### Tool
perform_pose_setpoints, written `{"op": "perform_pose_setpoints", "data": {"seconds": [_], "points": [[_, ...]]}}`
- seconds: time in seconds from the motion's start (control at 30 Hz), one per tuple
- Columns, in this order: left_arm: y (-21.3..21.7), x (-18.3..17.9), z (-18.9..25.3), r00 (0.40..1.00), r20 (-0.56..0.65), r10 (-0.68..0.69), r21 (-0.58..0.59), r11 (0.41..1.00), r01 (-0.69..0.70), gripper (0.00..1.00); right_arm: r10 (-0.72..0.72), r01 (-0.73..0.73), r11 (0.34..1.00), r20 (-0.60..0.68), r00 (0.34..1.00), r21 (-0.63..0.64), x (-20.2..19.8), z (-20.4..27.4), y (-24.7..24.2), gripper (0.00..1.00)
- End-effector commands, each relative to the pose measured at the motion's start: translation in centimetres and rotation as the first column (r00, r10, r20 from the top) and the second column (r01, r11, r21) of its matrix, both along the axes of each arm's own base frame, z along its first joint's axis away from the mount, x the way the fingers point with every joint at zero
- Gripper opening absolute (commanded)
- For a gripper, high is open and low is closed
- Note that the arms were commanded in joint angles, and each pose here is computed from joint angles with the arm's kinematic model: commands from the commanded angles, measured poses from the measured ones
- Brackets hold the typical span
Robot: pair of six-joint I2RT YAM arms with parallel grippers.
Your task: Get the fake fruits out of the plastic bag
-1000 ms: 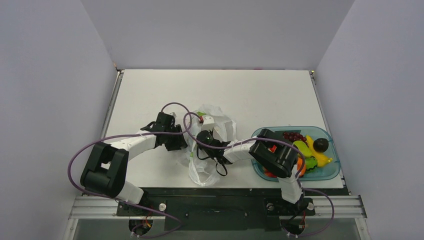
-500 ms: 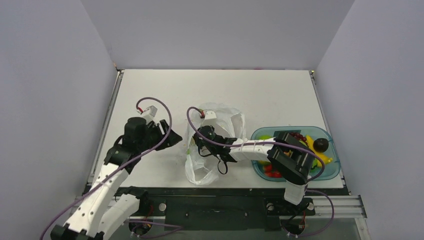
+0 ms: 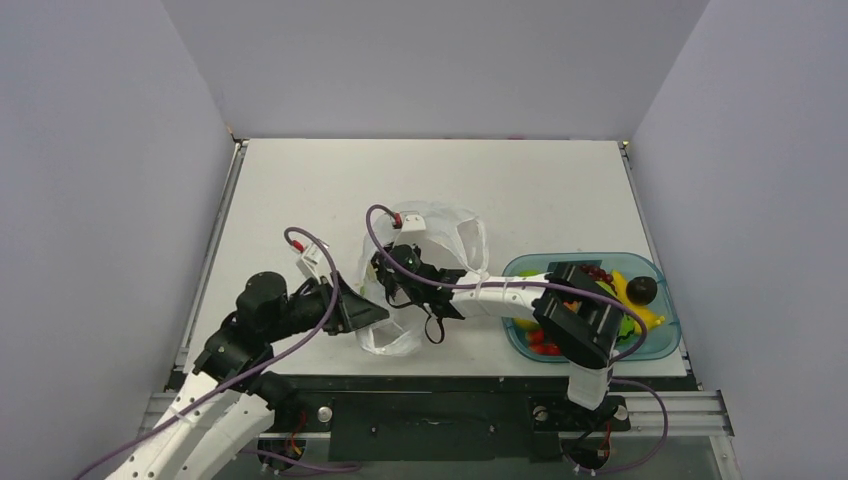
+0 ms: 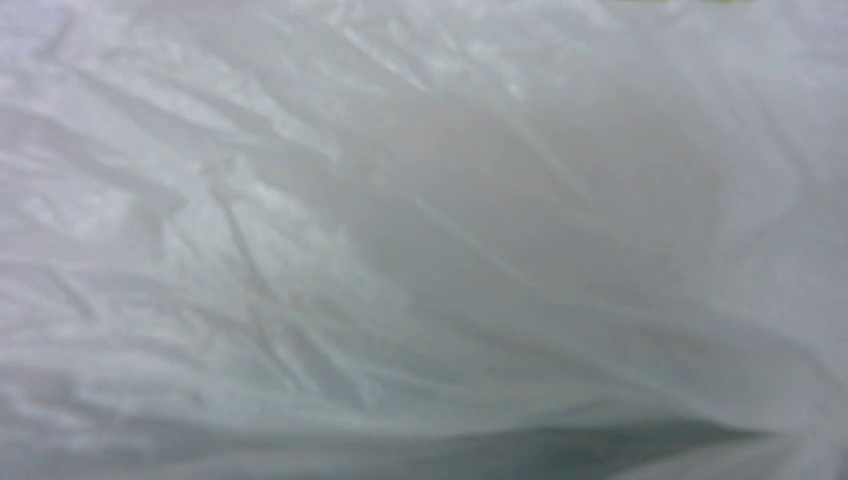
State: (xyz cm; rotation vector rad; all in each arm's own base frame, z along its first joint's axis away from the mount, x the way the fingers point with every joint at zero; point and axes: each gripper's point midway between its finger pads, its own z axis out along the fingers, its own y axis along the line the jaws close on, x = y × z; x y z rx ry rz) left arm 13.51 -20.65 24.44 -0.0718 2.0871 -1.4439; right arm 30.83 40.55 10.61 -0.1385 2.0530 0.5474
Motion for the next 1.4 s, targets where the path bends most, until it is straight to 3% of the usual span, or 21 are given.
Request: {"op": "perform_pose_setpoints", "data": {"seconds": [0.0,0.1,0.23,0.3,0.43,0.6,0.77,0.97,1.37], "points": [[-0.3,0.6,-0.7,0.999,0.007,0.032,0.14,0.99,-0.033,0.51,-0.01,0.01,0.999,0.023,1.0,0.031,-0.1,1.6,1.0,0.0],[3.2,0.8,-4.3,0.991,-0.055,0.12,0.432,0.898,-0.085,0.22,0.005,-0.005,1.0,0.03,1.0,-0.009,-0.6,1.9,-0.1,0.0],[7.5,1.7,-5.8,0.975,-0.025,0.22,0.661,0.735,-0.149,0.01,0.044,-0.041,0.996,0.04,0.998,-0.079,-0.8,2.0,-2.3,0.0],[8.7,1.9,-6.0,0.973,0.0,0.232,0.711,0.684,-0.163,0.0,0.068,-0.065,0.993,0.038,0.997,-0.095,-0.8,1.9,-3.4,0.0],[9.2,1.9,-6.6,0.983,0.012,0.182,0.753,0.645,-0.129,0.0,0.128,-0.125,0.988,0.029,0.991,-0.089,-0.7,2.1,-5.3,0.0],[7.4,1.5,-6.9,0.999,-0.003,0.051,0.73,0.682,-0.033,0.0,0.168,-0.164,0.985,0.053,0.984,-0.058,-0.6,3.5,-7.0,0.0],[5.5,1.1,-6.9,0.999,-0.001,-0.045,0.675,0.737,0.034,0.0,0.297,-0.31,0.941,0.112,0.948,0.135,-3.0,7.2,-4.6,0.0],[5.6,1.3,-7.5,1.0,-0.015,-0.022,0.683,0.73,0.026,0.0,0.325,-0.354,0.899,0.151,0.934,0.257,-4.4,10.4,-3.5,0.0],[6.6,3.3,-9.6,0.996,-0.042,0.075,0.765,0.644,-0.016,0.0,0.29,-0.301,0.934,0.084,0.953,0.19,-4.7,10.8,-5.0,0.0]]}}
